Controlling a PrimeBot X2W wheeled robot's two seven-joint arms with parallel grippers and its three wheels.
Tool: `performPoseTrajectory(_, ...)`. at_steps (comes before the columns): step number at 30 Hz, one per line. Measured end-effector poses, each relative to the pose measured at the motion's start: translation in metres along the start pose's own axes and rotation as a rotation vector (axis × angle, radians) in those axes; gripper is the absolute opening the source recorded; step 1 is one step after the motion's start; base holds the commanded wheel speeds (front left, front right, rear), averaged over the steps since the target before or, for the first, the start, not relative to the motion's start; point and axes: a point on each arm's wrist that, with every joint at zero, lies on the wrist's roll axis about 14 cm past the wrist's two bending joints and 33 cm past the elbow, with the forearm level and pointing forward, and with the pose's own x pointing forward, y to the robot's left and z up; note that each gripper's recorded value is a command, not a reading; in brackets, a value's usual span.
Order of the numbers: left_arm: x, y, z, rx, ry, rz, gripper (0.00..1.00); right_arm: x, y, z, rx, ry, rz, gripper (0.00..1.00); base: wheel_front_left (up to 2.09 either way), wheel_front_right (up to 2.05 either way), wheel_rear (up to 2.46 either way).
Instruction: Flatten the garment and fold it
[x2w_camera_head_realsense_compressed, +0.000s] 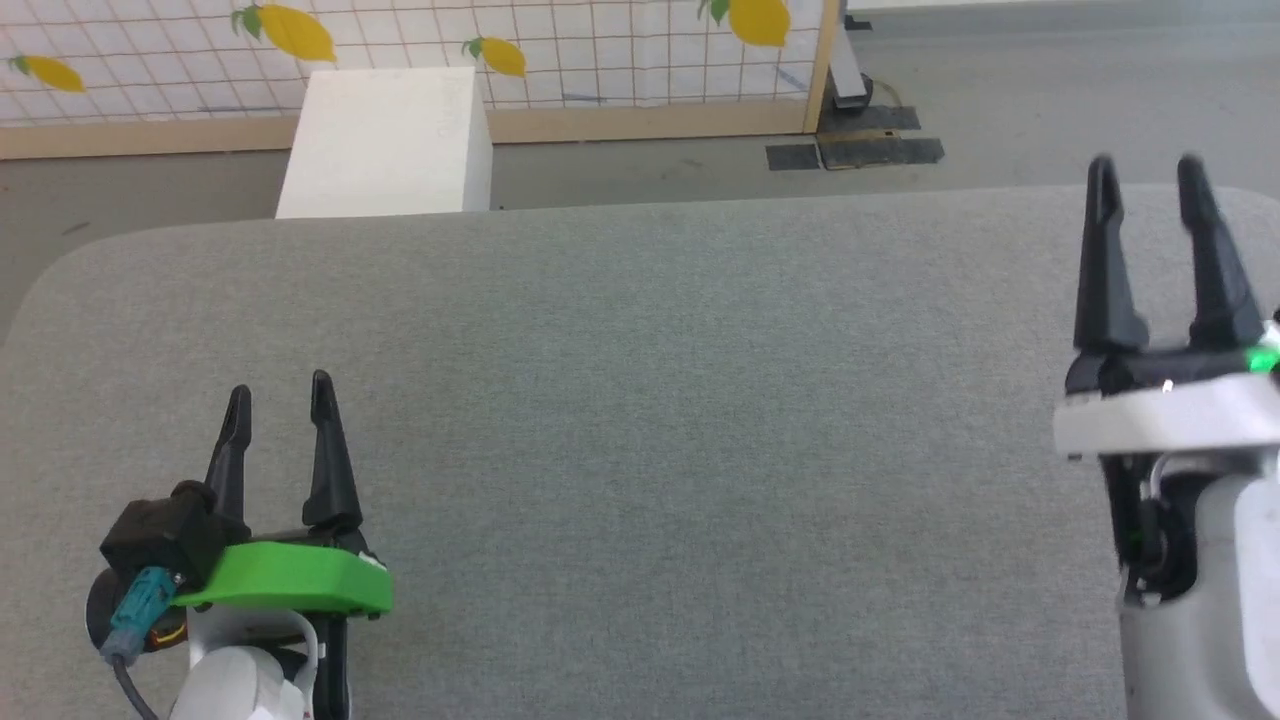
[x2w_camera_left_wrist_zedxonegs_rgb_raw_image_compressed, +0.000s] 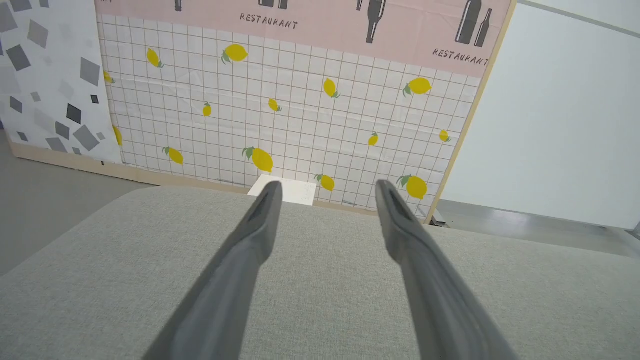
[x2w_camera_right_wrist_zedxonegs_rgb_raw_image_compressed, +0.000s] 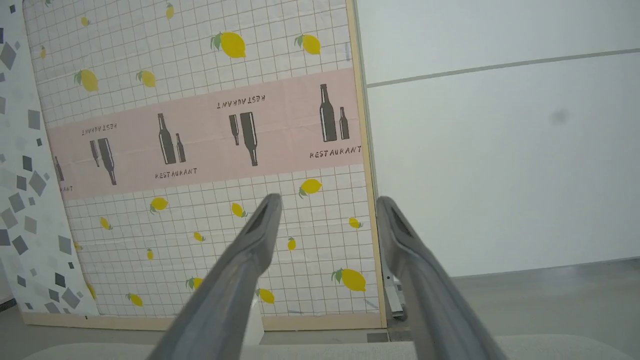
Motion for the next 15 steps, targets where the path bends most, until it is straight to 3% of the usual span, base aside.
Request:
performPoseTrajectory(5, -0.006, 0.002, -0.001, 0.017, 0.004, 0.013, 1.0, -0.027, 0.001, -0.034, 0.056, 0.076, -0.013, 1.0, 0.0, 0.0, 0.0)
performPoseTrajectory(15, -0.015, -0.001, -0.008, 0.069, 0.019, 0.009, 1.0, -0.068, 0.012, -0.071, 0.035, 0.213, 0.015, 1.0, 0.0, 0.0, 0.0)
